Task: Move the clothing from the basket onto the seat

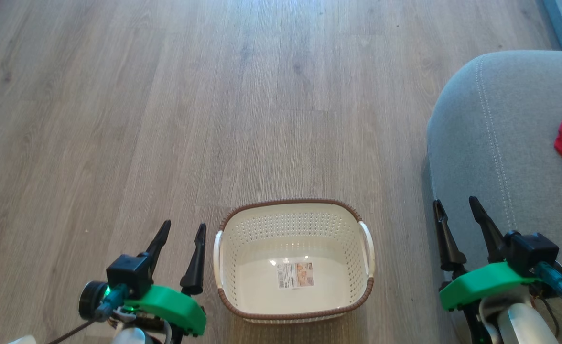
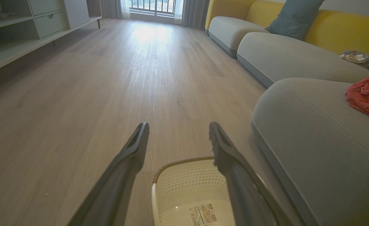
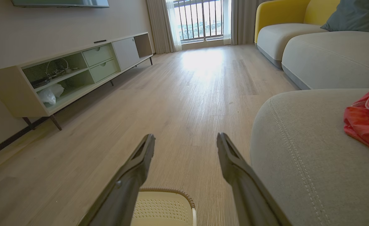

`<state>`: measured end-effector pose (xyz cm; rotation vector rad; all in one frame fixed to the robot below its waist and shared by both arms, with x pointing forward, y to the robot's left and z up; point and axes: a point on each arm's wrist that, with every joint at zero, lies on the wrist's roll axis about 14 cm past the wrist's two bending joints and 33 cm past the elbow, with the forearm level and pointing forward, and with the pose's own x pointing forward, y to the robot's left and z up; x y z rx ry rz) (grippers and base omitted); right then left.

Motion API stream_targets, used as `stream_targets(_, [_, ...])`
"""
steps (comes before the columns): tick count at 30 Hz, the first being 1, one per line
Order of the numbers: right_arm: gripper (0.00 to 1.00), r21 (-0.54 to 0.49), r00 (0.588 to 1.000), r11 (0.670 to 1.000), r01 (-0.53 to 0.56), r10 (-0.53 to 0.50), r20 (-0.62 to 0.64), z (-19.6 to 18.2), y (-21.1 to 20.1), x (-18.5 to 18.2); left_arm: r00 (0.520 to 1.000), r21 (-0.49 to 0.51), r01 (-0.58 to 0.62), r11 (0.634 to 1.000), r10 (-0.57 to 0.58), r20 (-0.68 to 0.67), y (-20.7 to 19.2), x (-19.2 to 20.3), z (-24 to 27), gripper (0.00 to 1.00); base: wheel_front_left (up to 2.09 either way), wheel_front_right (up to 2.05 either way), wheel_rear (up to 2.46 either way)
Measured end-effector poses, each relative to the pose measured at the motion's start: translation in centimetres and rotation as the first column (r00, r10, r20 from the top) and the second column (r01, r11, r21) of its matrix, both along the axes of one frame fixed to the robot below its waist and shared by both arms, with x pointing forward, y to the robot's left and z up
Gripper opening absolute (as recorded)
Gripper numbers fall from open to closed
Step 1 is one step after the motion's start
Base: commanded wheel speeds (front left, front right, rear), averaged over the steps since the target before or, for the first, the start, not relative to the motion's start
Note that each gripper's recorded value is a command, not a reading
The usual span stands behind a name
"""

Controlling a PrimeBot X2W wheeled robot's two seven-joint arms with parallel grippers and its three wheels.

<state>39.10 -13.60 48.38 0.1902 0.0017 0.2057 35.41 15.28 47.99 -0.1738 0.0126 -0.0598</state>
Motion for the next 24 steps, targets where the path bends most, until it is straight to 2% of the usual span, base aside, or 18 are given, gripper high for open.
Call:
stream_targets(6, [1.00, 0.000, 1.000, 1.000, -0.005, 0.005, -0.004, -0.1, 0.2, 0.0, 1.000, 0.000, 0.000, 1.000, 0.000, -0.005, 0.0, 0.0, -0.1, 1.00, 0.00, 0.00, 0.00])
stream_targets(7, [0.00, 0.001, 1.000, 1.000, -0.006, 0.006, -0.006, -0.2, 0.2, 0.1, 1.000, -0.001, -0.001, 1.000, 0.001, -0.007, 0.0, 0.0, -0.2, 0.00, 0.00, 0.00, 0.00])
stream_targets(13, [0.00, -0.003, 0.991, 1.000, 0.006, -0.006, -0.135, -4.1, -0.2, -1.8, 0.990, -0.004, -0.009, 1.000, 0.008, -0.141, 0.2, -2.2, -4.3, 0.00, 0.00, 0.00, 0.00])
stream_targets(24, [0.00, 0.100, 0.983, 0.993, 0.065, -0.046, -0.175, -4.4, -1.1, -2.1, 0.985, -0.119, -0.047, 0.992, 0.026, -0.172, 0.5, -2.1, -4.6, 0.00, 0.00, 0.00, 0.00])
